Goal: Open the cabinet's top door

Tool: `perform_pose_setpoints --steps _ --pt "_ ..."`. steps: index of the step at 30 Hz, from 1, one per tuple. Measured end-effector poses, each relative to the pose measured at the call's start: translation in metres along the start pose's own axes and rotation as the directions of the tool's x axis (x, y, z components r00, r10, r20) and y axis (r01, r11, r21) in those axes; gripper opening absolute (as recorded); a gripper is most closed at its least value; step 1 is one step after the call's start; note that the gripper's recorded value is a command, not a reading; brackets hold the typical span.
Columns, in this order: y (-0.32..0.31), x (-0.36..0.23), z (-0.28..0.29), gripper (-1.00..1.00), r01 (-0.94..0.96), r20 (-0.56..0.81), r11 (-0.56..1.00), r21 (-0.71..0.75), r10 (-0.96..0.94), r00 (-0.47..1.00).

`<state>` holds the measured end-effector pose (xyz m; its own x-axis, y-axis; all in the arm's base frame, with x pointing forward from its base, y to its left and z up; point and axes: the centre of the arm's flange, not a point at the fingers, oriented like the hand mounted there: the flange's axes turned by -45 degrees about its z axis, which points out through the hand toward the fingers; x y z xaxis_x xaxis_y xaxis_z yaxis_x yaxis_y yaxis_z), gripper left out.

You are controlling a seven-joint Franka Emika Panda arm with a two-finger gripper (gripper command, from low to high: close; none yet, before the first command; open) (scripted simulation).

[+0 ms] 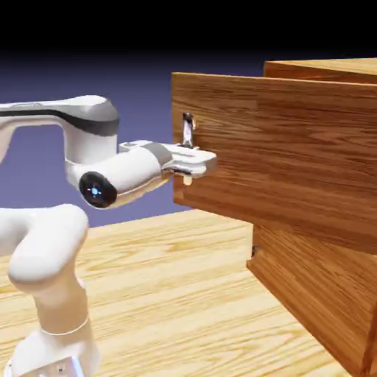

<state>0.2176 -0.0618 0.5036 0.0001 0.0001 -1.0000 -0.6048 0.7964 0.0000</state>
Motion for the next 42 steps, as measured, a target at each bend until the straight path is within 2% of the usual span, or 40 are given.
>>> perform_pose_setpoints --steps 14,27,42 --pt "-0.044 0.000 -0.094 -1.00 0.000 0.000 0.974 -0.226 0.000 1.000" --pt "-0.128 0.000 -0.194 -1.00 0.000 0.000 0.871 -0.491 0.000 1.000" --pt "-0.222 0.000 -0.259 -1.00 0.000 0.000 0.722 -0.692 0.000 1.000"
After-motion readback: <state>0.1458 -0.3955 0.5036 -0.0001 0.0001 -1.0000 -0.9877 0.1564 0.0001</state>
